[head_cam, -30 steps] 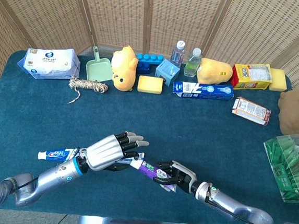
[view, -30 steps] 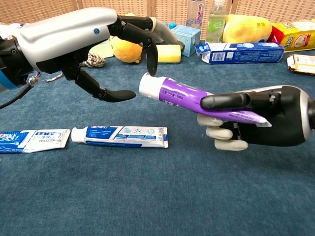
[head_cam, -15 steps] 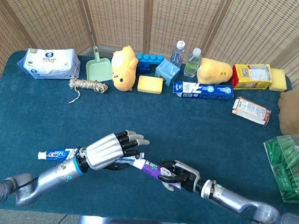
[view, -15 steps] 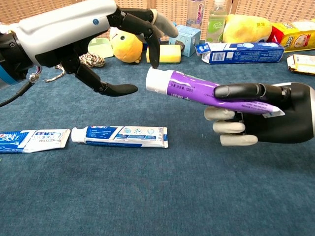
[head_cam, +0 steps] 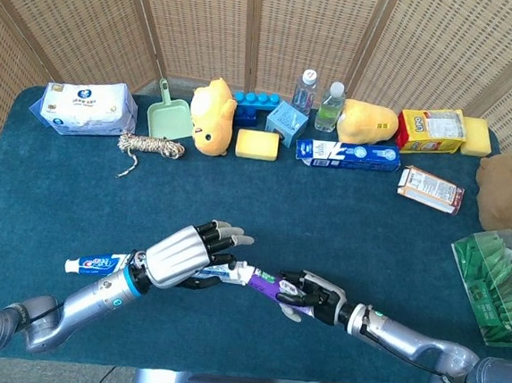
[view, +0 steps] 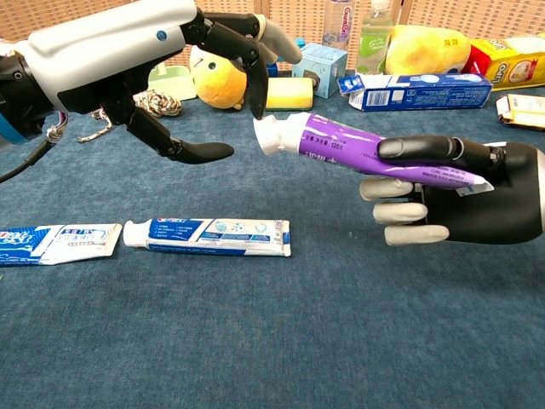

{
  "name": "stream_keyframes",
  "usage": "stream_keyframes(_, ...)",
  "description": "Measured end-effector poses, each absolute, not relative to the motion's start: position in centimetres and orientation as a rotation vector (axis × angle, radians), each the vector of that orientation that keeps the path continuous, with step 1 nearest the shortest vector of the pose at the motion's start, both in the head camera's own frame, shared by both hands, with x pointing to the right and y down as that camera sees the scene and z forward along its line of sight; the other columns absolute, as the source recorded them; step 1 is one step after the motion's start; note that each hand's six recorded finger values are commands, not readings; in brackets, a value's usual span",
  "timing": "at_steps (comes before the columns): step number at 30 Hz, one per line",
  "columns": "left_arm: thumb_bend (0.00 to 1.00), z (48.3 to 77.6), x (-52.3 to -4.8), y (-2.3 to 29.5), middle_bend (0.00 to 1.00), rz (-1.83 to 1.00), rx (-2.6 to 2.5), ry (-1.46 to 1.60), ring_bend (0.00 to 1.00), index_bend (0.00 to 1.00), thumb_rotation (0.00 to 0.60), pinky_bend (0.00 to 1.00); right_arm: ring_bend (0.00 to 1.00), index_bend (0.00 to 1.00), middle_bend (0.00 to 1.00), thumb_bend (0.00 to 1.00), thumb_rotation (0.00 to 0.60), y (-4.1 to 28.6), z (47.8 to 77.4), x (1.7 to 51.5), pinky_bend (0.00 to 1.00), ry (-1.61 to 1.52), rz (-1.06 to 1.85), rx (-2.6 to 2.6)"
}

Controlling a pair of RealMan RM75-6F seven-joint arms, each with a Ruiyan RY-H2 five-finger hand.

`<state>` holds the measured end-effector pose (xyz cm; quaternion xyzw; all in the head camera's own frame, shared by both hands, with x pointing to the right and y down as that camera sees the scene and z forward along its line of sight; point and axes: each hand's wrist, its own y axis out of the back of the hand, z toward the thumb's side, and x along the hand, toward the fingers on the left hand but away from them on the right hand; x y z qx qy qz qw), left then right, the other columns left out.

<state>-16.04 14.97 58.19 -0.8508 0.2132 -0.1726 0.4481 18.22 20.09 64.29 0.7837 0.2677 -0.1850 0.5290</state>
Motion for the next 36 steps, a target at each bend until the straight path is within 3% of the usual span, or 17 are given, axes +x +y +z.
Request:
stream_keyframes(10, 0.27, 58.4, -16.4, 14.9, 0.2, -0.445, -2.102, 0.527, 0.19, 0.44, 0.6, 0.24, 0.74, 0.9, 0.76, 0.39, 0.6, 19.5, 64.4, 18.8, 0.81, 0.663, -0.395, 1.819)
stream_keyframes(26, 0.26, 57.4, -16.6, 14.0, 0.16, -0.437, -2.112, 0.571, 0.17, 0.33, 0.6, 0.23, 0.74, 0.9, 0.76, 0.39, 0.6, 20.2, 64.7, 18.5, 0.81, 0.621, -0.447, 1.847)
stream_keyframes(36, 0.26, 58.1, -15.9, 14.5, 0.16, -0.468, -2.139, 0.531, 0.16, 0.33, 0.6, 0.23, 0.74, 0.9, 0.76, 0.39, 0.6, 20.3, 64.3, 18.1, 0.81, 0.606, -0.442, 1.852)
